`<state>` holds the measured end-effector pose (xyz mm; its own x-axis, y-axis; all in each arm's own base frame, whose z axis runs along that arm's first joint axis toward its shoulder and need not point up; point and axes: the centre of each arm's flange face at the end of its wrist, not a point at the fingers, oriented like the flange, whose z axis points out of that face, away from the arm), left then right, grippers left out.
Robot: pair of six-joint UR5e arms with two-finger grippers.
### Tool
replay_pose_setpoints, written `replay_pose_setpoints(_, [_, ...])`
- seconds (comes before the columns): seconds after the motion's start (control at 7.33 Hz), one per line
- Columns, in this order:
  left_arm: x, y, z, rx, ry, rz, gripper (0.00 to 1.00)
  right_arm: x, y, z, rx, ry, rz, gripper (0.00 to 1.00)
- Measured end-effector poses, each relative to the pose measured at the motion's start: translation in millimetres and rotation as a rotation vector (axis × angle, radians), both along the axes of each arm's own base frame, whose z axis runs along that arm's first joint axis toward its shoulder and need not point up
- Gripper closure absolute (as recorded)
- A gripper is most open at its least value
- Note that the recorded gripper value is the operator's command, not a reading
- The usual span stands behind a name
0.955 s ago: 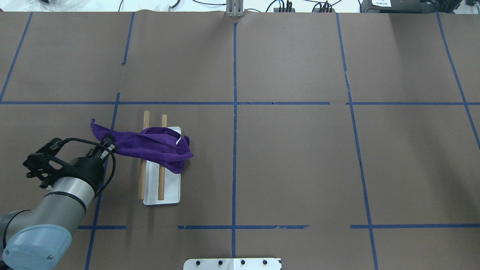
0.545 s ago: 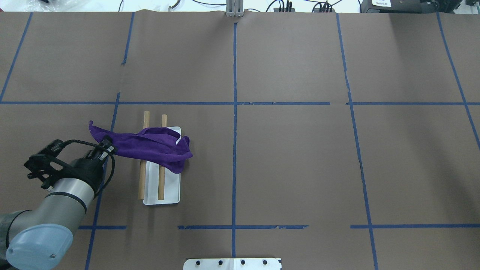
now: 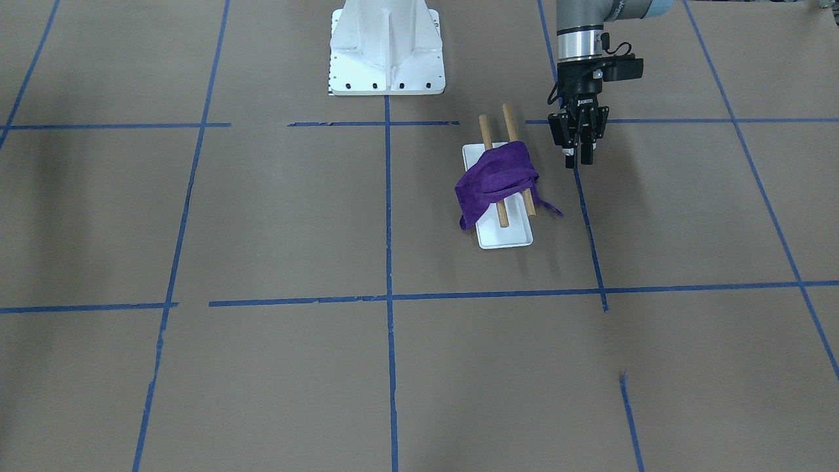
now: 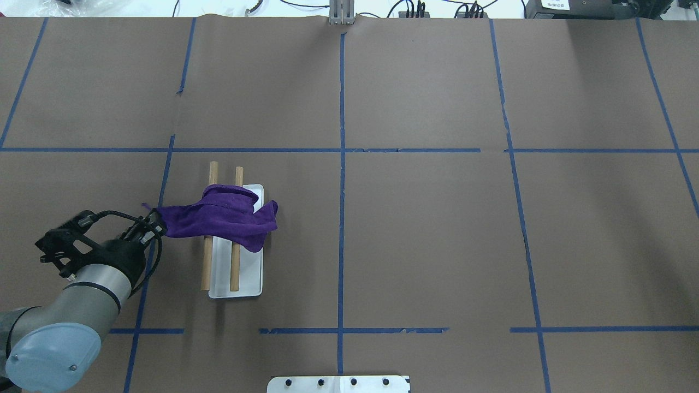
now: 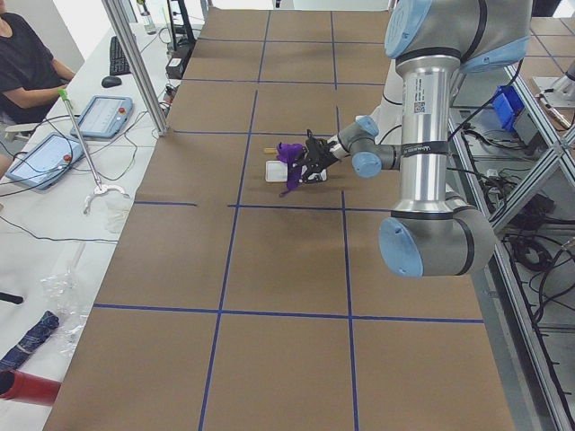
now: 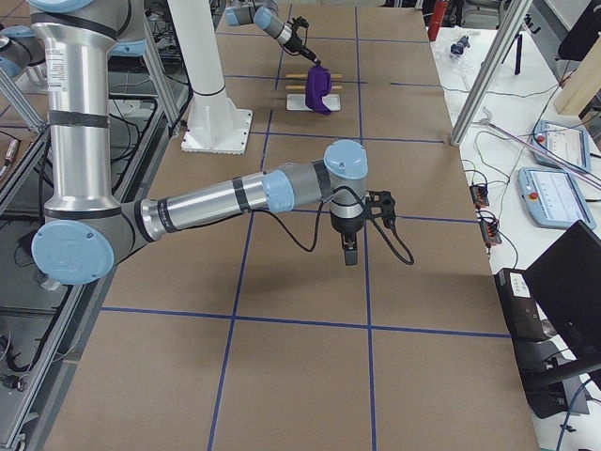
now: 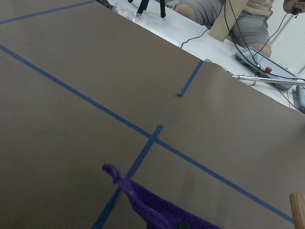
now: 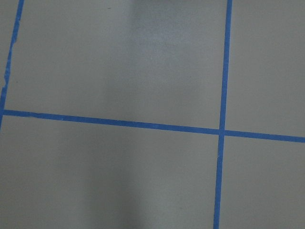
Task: Hang towel on rack
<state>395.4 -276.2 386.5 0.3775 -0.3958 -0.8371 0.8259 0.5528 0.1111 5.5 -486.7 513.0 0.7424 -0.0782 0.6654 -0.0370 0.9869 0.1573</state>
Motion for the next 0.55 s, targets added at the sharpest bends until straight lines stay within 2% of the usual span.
replay_pose_setpoints(0.14, [0.4, 2.1, 0.2, -0.018, -0.005, 0.036, 0.0, 0.2, -0.3, -0.8, 0.003, 0.002, 0.001, 0.0])
replay_pose_setpoints(0.55, [-24.6, 2.4, -19.8, -0.052, -0.025, 0.209, 0.0, 0.5, 0.2, -0.7, 0.004, 0.004, 0.003, 0.0])
